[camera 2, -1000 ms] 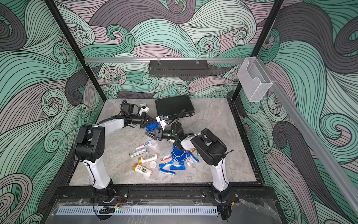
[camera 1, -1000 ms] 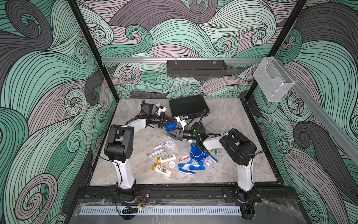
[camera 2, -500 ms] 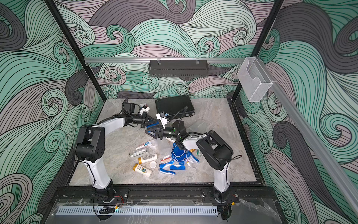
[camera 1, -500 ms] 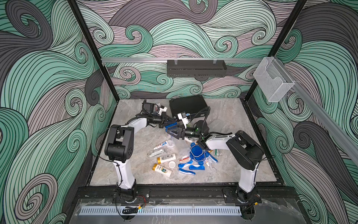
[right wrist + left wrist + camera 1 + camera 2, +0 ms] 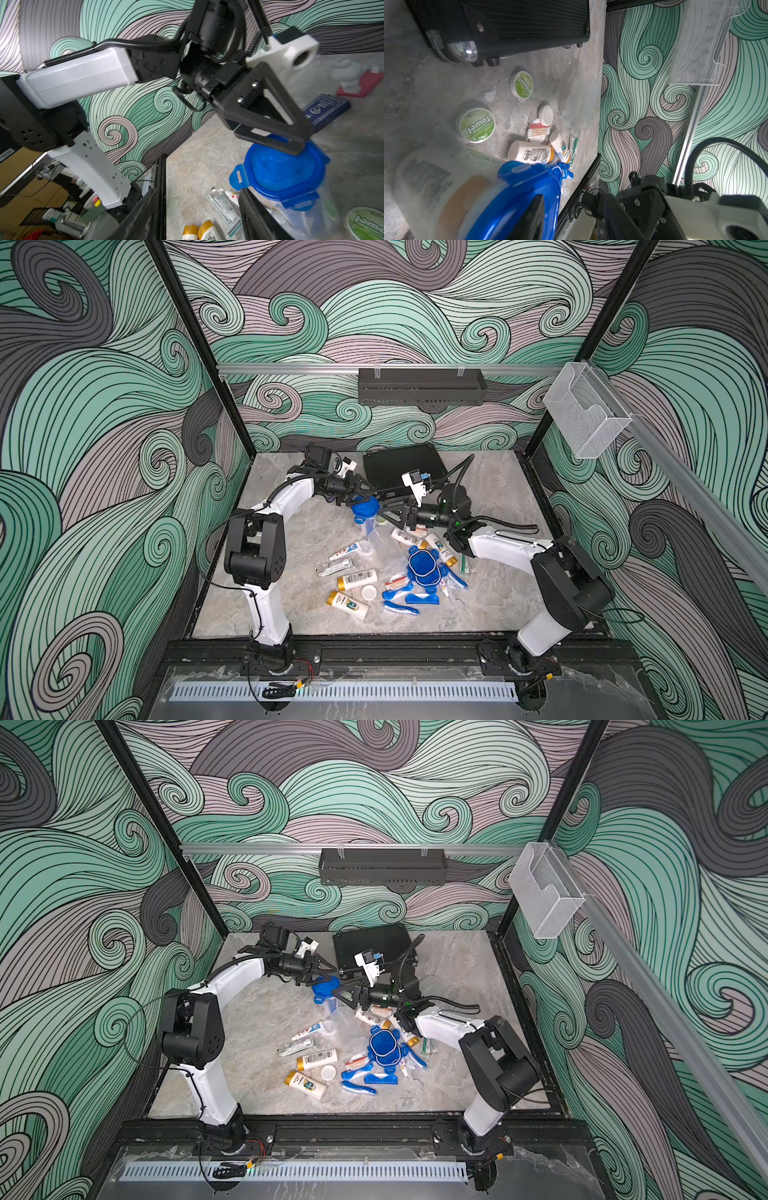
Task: Take out toiletry kits
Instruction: Unfasten the latch on the container, then adjust the container at the center of the board.
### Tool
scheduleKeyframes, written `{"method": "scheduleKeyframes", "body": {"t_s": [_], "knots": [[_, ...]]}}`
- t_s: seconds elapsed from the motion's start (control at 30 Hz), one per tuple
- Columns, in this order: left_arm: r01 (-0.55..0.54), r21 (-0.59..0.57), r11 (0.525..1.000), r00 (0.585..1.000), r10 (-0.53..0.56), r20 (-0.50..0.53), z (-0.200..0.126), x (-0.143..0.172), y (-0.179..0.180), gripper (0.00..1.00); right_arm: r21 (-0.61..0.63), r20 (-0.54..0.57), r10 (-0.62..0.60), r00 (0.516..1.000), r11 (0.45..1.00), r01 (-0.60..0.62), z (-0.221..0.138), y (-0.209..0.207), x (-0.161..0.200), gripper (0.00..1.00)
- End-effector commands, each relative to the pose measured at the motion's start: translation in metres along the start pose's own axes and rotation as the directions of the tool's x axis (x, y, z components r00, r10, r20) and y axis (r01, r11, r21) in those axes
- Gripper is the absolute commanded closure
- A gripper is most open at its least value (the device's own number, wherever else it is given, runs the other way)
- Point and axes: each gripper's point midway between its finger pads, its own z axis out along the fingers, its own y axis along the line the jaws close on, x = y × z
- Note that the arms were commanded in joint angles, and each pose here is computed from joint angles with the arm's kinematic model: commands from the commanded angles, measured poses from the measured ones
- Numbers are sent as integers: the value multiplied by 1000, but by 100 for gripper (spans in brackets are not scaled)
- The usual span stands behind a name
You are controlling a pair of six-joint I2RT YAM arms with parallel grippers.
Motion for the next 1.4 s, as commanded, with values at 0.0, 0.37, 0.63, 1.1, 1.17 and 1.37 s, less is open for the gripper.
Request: {"method": "scheduleKeyframes", "body": {"t_s": [0.0,0.37,0.63,1.1,1.17,1.37], "knots": [[-35,-42,998,999,37,37,-24,4,-19,51,205,21,73,997,976,-76,-8,-48,-7,38],[-13,-196,980,987,44,154,-55,40,3,61,357,-114,187,976,924,-136,14,-89,9,30],[64,-214,975,995,-45,93,-32,44,38,72,353,-201,223,954,925,-142,39,-85,27,31],[60,-233,971,997,-45,69,-28,16,37,70,290,-287,219,933,948,-133,51,-38,46,32],[56,-234,971,997,-43,61,-27,13,36,70,263,-289,205,935,956,-128,52,-29,46,32],[56,-241,969,998,-47,44,-29,7,36,66,180,-302,192,934,973,-142,64,-5,48,32]]}}
